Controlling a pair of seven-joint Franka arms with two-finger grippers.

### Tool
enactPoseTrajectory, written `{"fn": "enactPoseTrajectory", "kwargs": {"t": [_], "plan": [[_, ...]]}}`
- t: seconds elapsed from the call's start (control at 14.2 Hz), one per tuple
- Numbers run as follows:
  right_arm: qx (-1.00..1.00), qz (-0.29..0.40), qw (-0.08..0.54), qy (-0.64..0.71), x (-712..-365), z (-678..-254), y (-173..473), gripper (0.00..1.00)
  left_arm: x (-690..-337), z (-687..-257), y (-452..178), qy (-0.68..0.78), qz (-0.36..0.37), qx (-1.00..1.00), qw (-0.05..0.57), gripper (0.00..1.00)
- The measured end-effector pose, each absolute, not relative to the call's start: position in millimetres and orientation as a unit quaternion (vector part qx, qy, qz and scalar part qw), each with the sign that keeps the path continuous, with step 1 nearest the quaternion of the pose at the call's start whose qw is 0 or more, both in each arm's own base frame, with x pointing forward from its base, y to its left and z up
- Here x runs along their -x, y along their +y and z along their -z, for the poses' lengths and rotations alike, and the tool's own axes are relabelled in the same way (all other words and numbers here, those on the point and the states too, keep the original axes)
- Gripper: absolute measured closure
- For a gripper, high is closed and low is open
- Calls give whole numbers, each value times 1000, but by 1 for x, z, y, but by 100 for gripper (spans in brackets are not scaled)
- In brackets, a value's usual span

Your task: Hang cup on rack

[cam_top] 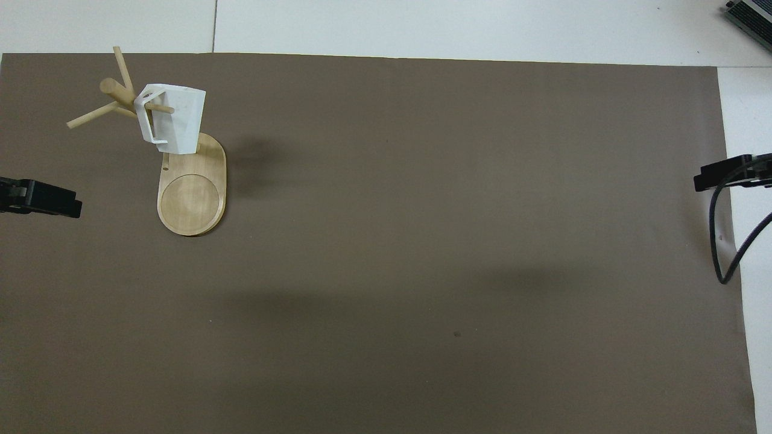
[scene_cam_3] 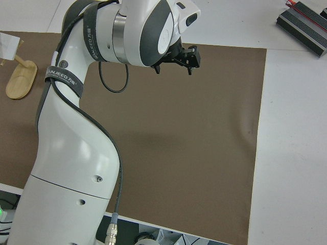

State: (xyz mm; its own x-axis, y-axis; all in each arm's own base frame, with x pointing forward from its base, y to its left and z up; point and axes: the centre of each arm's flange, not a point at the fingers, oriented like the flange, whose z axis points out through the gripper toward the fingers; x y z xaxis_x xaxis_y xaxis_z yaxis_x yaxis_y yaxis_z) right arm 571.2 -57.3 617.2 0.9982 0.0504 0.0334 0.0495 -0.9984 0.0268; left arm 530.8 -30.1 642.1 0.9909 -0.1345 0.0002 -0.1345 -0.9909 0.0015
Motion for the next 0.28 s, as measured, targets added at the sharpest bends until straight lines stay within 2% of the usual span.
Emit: {"fn": "enactPoseTrajectory", "kwargs": {"t": [0.28], "plan": [[-999, -22, 13, 32, -573, -618, -49, 0, -531, -642, -30, -67, 0, -998, 1, 0]]}}
